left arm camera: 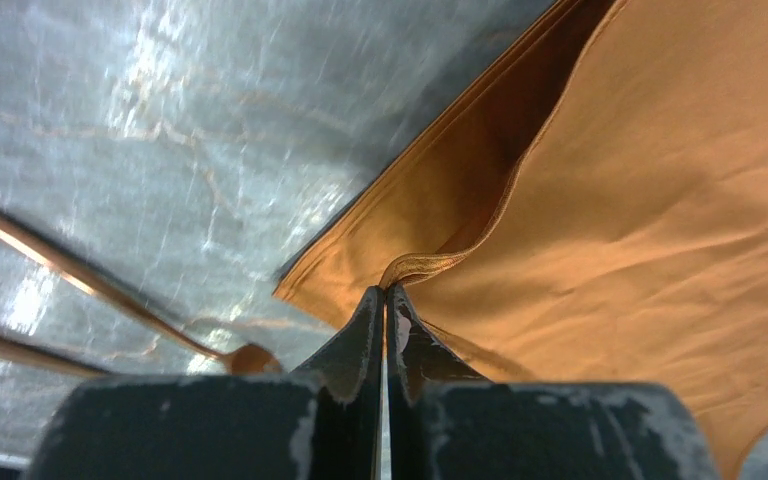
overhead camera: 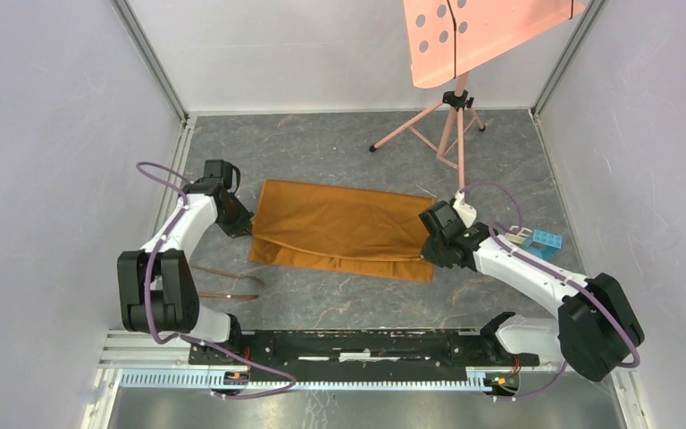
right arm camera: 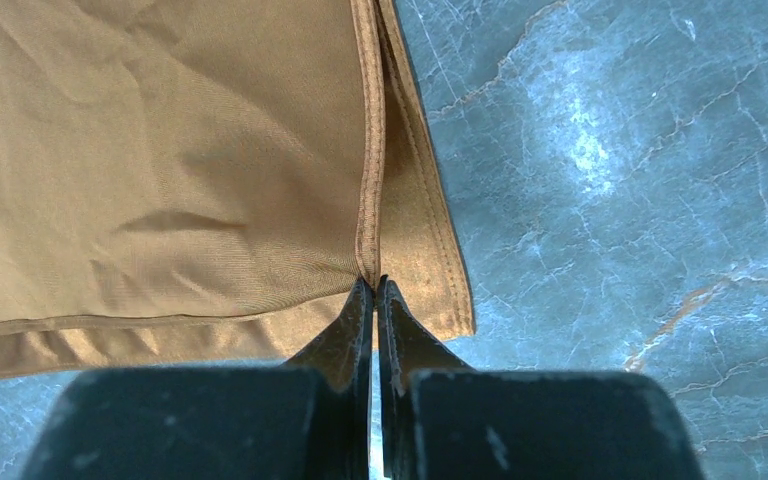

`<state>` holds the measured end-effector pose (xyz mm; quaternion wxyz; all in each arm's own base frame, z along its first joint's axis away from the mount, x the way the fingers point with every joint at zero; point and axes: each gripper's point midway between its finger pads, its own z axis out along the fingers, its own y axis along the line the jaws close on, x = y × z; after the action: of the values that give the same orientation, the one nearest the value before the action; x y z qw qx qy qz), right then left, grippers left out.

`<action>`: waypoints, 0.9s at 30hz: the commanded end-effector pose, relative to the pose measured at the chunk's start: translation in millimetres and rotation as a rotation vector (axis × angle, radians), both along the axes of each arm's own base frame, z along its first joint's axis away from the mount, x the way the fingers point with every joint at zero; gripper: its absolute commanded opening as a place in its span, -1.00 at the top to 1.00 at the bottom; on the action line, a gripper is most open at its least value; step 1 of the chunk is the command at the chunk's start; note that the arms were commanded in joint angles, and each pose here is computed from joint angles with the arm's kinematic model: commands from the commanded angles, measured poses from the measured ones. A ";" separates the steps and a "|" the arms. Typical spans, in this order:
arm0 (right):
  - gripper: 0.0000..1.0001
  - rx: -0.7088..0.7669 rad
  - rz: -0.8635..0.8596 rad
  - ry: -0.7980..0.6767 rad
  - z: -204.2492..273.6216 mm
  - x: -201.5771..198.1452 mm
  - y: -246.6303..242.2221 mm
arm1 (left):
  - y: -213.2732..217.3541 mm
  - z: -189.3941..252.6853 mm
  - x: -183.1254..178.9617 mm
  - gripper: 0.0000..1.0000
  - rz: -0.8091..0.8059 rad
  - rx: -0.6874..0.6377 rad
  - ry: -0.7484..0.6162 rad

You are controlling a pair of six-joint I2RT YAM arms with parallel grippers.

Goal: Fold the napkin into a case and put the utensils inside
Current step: Smooth out the rectangle-folded napkin at the center of the board.

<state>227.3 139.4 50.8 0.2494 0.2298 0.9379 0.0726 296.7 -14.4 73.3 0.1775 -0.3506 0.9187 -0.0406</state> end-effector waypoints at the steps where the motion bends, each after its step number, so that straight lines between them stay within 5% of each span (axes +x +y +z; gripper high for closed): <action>1: 1.00 -0.012 0.008 0.004 -2.2 -7.5 -5.4 | -19.3 -10.9 -34.0 0.96 -0.036 -0.042 0.062; 27: 1.00 -0.066 0.016 0.031 -15.9 -27.9 -26.9 | -7.3 -20.5 -64.2 0.96 -0.022 0.057 0.116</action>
<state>199.6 119.3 37.5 0.2335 0.2143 0.9471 0.0498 231.5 -27.7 56.0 0.1332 -0.3199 0.9379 -0.0138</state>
